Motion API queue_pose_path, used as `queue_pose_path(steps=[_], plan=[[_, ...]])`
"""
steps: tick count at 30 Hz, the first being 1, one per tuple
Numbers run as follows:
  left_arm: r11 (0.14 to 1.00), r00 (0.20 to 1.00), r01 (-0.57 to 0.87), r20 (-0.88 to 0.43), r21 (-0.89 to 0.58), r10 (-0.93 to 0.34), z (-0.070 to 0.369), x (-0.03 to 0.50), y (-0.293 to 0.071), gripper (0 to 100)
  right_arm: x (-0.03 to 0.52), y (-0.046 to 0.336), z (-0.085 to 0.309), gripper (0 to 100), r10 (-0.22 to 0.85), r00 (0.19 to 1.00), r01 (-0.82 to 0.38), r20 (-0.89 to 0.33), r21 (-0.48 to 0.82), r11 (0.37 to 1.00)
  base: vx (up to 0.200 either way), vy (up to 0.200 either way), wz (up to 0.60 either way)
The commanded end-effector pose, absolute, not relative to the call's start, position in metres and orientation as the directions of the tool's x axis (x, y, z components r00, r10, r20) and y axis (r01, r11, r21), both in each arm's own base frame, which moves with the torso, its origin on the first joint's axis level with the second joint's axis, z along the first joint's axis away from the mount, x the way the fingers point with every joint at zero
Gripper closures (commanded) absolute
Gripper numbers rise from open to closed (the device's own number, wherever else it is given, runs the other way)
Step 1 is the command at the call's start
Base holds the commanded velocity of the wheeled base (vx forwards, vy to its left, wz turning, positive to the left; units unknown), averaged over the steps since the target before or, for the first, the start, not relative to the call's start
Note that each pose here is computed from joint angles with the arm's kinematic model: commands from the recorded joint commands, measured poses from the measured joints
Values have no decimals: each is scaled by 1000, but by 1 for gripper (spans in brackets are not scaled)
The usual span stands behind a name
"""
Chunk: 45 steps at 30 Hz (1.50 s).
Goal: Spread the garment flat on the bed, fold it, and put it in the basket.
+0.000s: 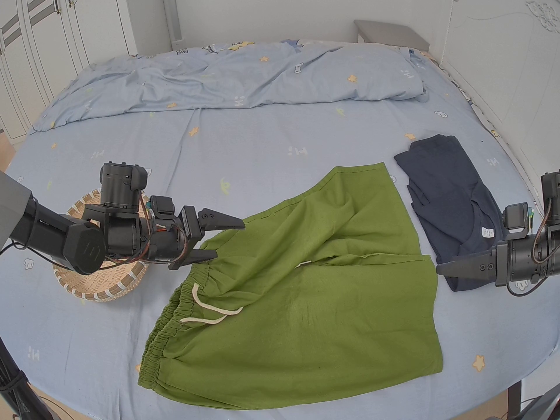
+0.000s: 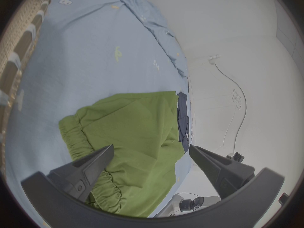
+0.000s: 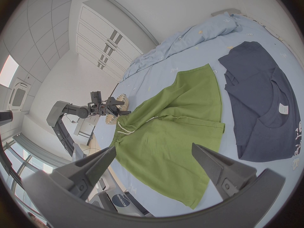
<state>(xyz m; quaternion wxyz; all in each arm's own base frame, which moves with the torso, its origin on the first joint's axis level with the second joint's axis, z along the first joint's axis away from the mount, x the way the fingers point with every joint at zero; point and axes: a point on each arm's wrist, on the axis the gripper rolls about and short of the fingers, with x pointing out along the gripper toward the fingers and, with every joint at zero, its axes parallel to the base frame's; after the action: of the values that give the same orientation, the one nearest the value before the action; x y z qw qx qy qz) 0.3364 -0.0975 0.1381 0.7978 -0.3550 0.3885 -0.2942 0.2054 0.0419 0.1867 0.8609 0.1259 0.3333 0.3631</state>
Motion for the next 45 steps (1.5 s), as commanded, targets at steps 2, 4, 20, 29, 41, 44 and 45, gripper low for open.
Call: queue_pose_path(steps=[2,4,20,29,41,44,45], plan=[[571,471,183,-439,-800,-766,127,331,-114,0,209,42,182,0,705,507,-529,-497,466,709,0,0,0],[565,453,177,-443,-806,-774,125,327,-120,0,210,42,181,0,704,506,-526,-499,467,710,0,0,0],[547,439,130,-447,-827,-780,127,316,-123,0,212,43,179,0,704,498,-523,-506,473,709,0,0,0],[537,581,50,-412,-842,-702,146,310,-61,0,211,45,178,0,709,490,-528,-508,474,705,0,0,0],[559,600,-26,-461,-829,-654,101,330,-45,0,209,47,176,0,714,477,-533,-512,477,699,0,0,0],[559,605,-13,-451,-829,-656,93,332,-46,0,209,47,176,0,714,477,-533,-512,477,699,0,0,0],[559,609,-5,-446,-829,-656,87,334,-46,0,209,47,176,0,714,478,-534,-511,477,699,0,0,0]])
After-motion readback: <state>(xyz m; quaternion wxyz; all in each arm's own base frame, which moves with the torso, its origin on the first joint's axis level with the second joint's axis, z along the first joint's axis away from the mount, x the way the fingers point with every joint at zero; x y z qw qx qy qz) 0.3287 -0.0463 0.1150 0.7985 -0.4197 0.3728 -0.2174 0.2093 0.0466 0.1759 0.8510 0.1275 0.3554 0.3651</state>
